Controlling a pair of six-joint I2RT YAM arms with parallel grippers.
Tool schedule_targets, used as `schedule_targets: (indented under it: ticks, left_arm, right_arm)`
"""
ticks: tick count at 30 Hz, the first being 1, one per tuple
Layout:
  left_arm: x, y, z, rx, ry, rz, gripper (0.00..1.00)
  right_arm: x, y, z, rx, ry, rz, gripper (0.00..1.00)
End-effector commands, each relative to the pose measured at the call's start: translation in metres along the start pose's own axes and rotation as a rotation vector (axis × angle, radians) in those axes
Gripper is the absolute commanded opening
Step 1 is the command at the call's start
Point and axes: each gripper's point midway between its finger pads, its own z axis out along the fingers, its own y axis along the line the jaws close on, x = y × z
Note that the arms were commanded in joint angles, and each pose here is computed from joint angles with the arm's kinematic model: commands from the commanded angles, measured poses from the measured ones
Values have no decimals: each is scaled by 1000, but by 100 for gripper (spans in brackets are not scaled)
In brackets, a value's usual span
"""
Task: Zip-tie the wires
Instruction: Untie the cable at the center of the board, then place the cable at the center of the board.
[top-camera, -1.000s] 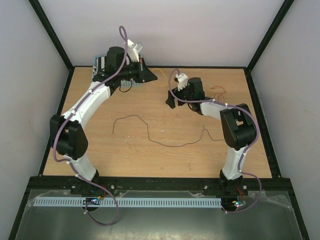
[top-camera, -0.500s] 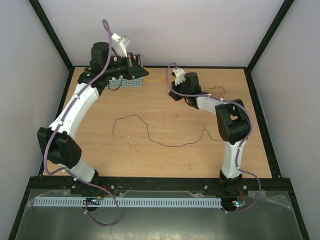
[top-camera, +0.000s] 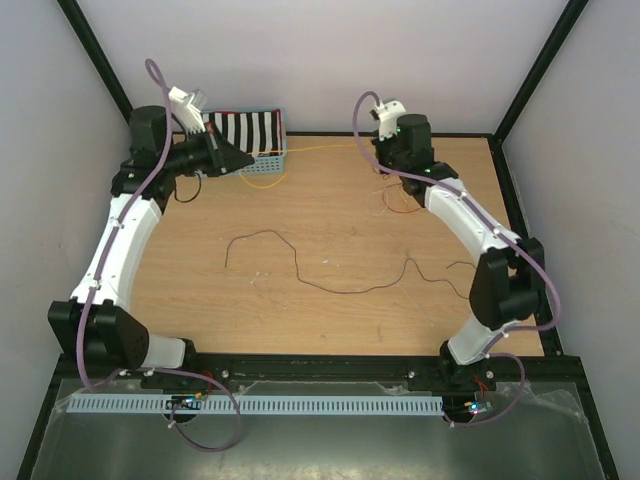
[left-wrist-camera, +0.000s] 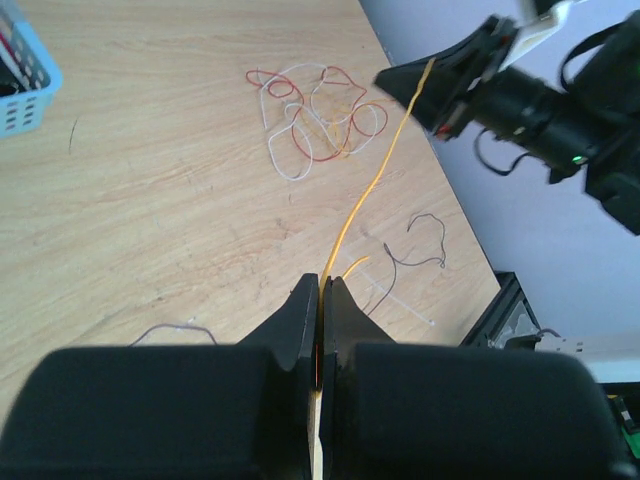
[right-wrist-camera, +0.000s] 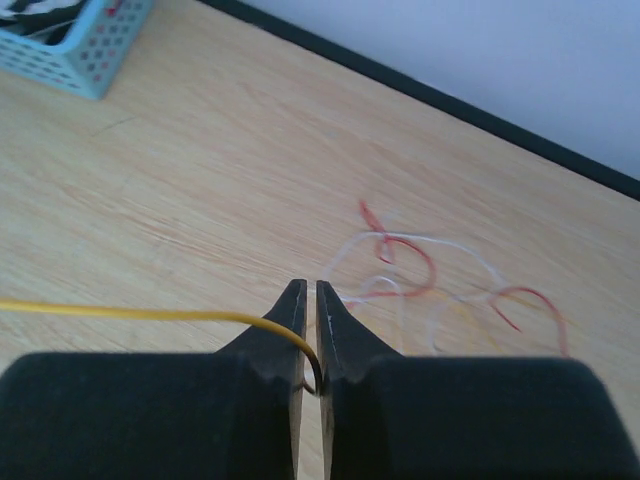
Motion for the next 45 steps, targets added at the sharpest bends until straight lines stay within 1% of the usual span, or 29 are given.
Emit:
schedule_targets:
  ticks: [1, 5, 9, 12, 16, 19, 23, 27, 30, 34, 36, 39, 45]
  left_arm:
    - [7, 2, -19, 10, -7, -18, 0]
    - [17, 3, -32, 11, 3, -51, 0]
    - [43, 1, -37, 38, 59, -78, 0]
    - [64, 9, -39, 21, 86, -96, 0]
    - [83, 18, -37, 15, 124, -126, 0]
    - [96, 23, -37, 11, 147, -147, 0]
    - [113, 33, -36, -15, 175, -177, 0]
    - [126, 46, -34, -55, 204, -211, 0]
    - [139, 65, -33, -136, 238, -233, 0]
    - [160, 102, -38, -309, 284, -259, 0]
    - [170, 118, -39, -368, 317, -263, 0]
    - [182, 125, -36, -376, 361, -296, 0]
    - [195, 141, -37, -441, 396, -301, 0]
  right_arm:
    - [15, -43, -42, 202, 99, -35, 18]
    - [-9, -54, -78, 253, 23, 4, 18]
    - [-11, -61, -116, 302, -4, 9, 16]
    - [2, -61, -139, 324, 25, 25, 16]
    - [23, -49, -157, 287, 54, 60, 16]
    - [53, -44, -168, 291, 109, 97, 16]
    - [88, -43, -175, 321, 157, 124, 18]
    - [114, -44, -174, 347, 209, 142, 24]
    - [125, -50, -175, 395, 236, 142, 26]
    - [129, -53, -175, 418, 243, 151, 26]
    - [132, -49, -171, 398, 241, 162, 26]
    - [141, -39, -163, 349, 250, 189, 23]
    - [172, -30, -151, 324, 322, 223, 24]
